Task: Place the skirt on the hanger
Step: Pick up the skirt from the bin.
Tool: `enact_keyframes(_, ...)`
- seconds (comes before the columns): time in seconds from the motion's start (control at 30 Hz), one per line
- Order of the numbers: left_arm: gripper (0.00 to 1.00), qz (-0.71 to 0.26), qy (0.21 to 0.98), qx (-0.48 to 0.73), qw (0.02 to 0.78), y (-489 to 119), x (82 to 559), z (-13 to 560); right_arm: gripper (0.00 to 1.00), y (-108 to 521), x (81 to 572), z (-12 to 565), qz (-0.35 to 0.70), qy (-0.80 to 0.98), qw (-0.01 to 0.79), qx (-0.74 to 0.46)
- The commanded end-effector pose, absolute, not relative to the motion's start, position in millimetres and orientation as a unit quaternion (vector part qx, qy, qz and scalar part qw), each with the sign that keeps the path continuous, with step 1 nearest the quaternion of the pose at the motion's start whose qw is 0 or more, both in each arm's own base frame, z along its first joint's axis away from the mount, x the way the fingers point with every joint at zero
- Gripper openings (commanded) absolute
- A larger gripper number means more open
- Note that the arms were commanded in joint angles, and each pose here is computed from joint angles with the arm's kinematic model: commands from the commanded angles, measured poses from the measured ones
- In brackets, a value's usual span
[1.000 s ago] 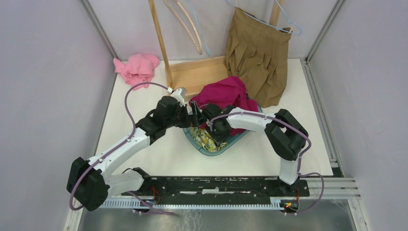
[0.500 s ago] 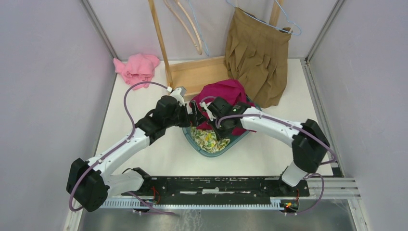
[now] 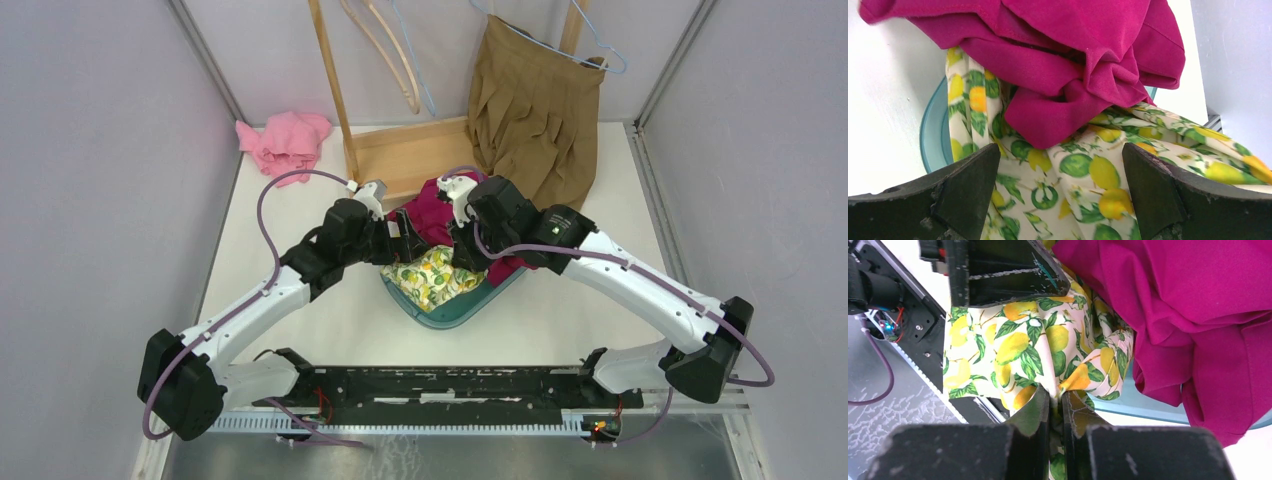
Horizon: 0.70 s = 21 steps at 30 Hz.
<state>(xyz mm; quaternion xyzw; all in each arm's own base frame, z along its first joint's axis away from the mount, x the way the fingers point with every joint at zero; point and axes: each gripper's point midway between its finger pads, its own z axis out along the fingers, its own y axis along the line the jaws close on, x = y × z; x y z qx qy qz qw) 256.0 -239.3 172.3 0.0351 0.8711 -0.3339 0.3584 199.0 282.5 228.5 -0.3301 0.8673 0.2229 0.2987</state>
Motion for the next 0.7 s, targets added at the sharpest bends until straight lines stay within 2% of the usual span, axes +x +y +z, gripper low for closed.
enact_keyframes(0.0, 0.99, -0.342, 0.853, 0.044, 0.392, -242.2, 262.6, 196.5, 0.01, 286.1, 200.7, 295.4, 0.266, 0.823, 0.378, -0.331)
enact_keyframes(0.2, 0.99, -0.341, 0.855, 0.041, 0.389, -241.6, 262.3, 192.8, 0.01, 282.2, 200.0, 338.6, 0.283, 0.794, 0.425, -0.329)
enact_keyframes(0.67, 0.99, -0.339, 0.856, 0.039, 0.388, -240.4, 261.7, 189.8, 0.01, 276.6, 205.6, 391.3, 0.292, 0.752, 0.496, -0.322)
